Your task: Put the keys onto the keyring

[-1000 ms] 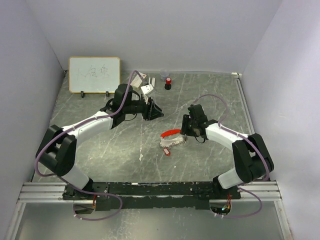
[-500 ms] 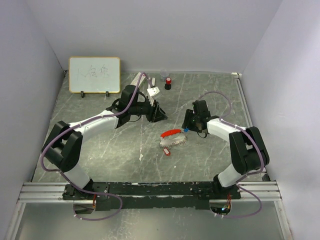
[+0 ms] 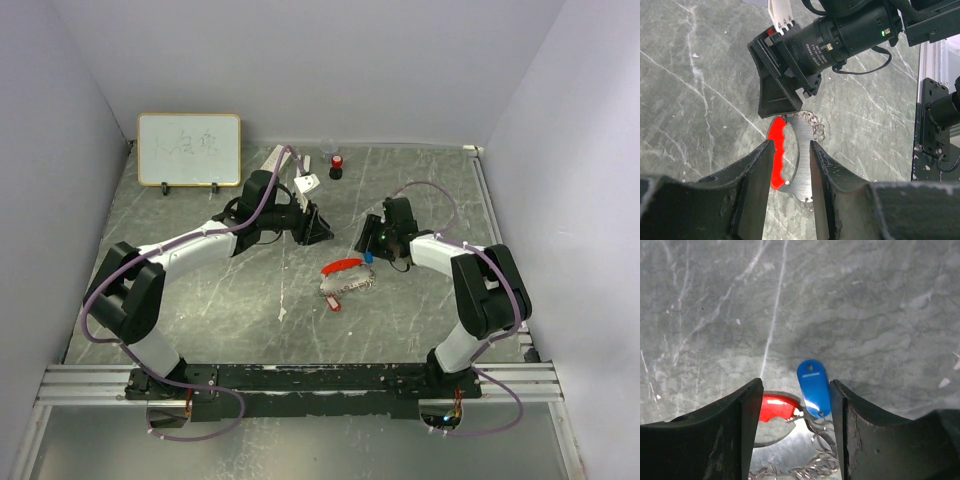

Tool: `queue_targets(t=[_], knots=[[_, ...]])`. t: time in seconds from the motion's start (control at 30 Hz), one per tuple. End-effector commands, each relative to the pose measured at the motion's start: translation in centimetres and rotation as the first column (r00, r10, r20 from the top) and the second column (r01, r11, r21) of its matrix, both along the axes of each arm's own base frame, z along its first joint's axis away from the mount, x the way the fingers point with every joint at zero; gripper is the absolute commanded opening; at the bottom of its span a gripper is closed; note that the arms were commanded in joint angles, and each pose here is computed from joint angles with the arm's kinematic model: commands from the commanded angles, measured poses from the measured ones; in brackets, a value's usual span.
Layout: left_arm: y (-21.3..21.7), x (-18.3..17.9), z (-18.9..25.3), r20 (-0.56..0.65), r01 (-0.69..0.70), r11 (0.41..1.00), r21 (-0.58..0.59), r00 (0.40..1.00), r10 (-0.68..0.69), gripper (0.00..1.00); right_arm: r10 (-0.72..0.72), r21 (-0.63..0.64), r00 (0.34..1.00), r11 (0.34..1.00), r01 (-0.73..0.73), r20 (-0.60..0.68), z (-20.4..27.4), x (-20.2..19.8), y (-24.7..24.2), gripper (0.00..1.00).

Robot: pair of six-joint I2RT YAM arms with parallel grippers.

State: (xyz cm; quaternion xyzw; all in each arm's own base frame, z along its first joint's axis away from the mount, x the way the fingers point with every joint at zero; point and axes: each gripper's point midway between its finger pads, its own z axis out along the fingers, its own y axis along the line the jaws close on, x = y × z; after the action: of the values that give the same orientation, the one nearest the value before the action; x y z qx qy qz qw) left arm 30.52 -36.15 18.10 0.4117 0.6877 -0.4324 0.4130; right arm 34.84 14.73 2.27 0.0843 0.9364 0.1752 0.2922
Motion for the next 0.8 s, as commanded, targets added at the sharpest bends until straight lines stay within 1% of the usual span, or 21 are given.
queue_targets(t=[0.0,0.17,0.37,0.5,0.63,0.77], knots=[[-0.5,0.4,1.2,0.038,0.000,1.000,-0.007,0.999,0.000,0.45,0.006,0.047,1.000,0.999,-0.006,-0.006,-0.5,0.9,0.9,0.56],[-0.4,0.3,0.2,0.016,-0.001,1.000,0.007,1.000,0.001,0.45,0.008,0.072,1.000,0.997,-0.009,0.018,0.2,2.1,1.6,0.56],[-0.7,0.2,-0.7,-0.006,-0.004,1.000,-0.001,1.000,0.004,0.45,-0.022,-0.005,0.998,1.000,0.022,0.059,1.6,2.5,-0.1,0.56],[-2.0,0.0,-2.0,-0.023,-0.003,1.000,0.027,1.000,0.003,0.46,-0.049,-0.011,0.995,0.999,0.050,0.082,2.4,2.1,-1.5,0.56],[-3.2,-0.2,-3.1,-0.057,-0.005,0.999,0.047,0.998,0.008,0.45,-0.019,-0.065,0.996,0.998,0.024,0.082,2.6,1.6,-2.4,0.56],[-3.1,0.5,-2.7,-0.055,-0.066,0.997,0.027,0.996,0.068,0.46,0.025,-0.121,0.996,0.993,-0.015,0.086,2.7,1.4,-2.8,0.55]])
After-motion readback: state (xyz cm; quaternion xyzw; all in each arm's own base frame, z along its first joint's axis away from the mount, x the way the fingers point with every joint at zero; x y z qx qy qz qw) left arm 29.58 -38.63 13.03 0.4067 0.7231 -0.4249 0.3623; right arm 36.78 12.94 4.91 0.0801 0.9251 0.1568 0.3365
